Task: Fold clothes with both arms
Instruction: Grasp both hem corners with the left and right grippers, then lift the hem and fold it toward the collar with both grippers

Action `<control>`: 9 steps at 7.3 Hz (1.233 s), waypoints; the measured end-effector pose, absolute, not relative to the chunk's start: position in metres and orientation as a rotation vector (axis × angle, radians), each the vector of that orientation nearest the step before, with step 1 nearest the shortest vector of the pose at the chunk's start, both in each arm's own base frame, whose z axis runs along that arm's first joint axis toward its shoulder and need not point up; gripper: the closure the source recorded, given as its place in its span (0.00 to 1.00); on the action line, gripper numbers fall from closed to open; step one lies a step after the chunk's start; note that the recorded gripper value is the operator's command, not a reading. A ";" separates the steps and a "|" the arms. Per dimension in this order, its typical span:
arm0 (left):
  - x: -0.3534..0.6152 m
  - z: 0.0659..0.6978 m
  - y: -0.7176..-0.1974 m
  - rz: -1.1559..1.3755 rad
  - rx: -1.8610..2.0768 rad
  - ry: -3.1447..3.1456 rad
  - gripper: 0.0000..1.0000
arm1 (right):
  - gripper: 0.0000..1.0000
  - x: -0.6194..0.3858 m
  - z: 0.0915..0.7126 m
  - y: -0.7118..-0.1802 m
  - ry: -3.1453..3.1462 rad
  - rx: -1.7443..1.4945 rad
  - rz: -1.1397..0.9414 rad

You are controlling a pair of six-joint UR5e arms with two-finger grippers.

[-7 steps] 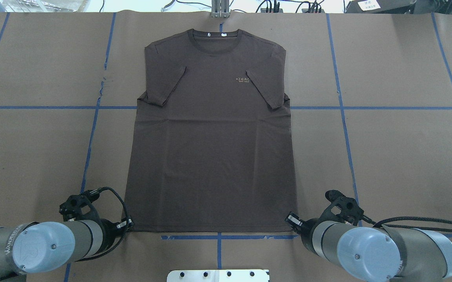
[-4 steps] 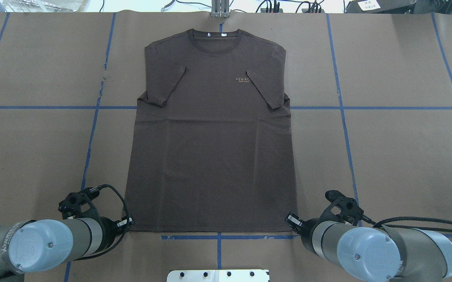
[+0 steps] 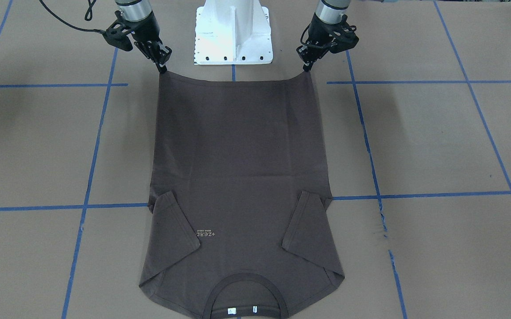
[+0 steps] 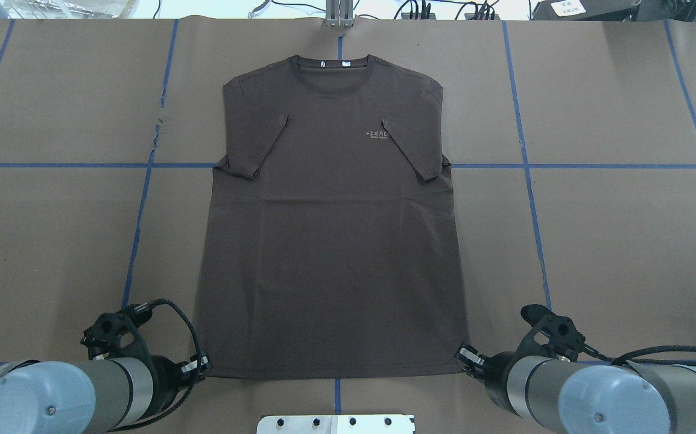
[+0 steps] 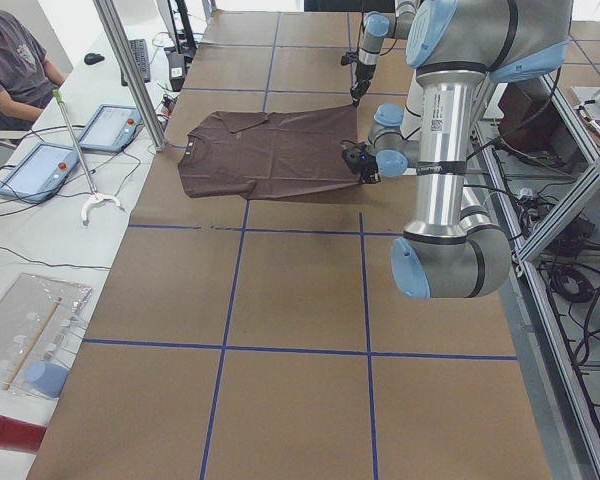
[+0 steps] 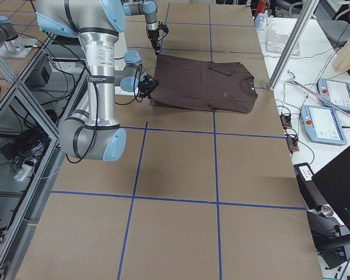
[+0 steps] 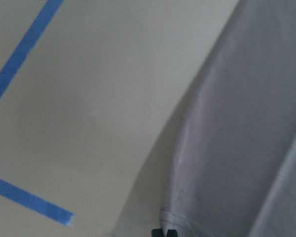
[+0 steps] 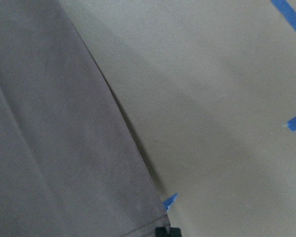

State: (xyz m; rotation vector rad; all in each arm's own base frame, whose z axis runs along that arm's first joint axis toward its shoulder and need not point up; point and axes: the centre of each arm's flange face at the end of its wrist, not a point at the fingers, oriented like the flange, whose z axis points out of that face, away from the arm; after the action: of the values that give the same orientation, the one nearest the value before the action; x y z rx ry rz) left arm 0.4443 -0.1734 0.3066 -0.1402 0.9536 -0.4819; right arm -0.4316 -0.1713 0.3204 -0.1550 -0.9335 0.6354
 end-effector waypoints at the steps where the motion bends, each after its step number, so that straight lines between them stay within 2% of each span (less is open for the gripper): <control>1: 0.435 0.287 -0.151 -0.449 -0.170 0.951 1.00 | 1.00 -0.413 0.313 -0.160 -0.942 -0.184 0.609; 3: 0.418 0.262 -0.139 -0.469 -0.212 0.954 1.00 | 1.00 -0.385 0.299 -0.170 -0.971 -0.198 0.627; 4: 0.414 0.254 -0.154 -0.470 -0.182 0.972 1.00 | 1.00 -0.376 0.296 -0.187 -0.985 -0.178 0.662; 6: 0.420 0.242 -0.236 -0.487 -0.038 0.988 1.00 | 1.00 -0.386 0.292 -0.239 -1.005 -0.095 0.702; 9: 0.445 0.252 -0.385 -0.503 0.143 0.900 1.00 | 1.00 -0.428 0.292 -0.372 -0.948 0.071 0.708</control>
State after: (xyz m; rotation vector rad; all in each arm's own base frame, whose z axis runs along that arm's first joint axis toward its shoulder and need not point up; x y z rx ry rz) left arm 0.4453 -0.3847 0.2516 0.1432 0.8998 -0.5028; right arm -0.4284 -0.3719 0.2920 0.0711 -0.9480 0.7077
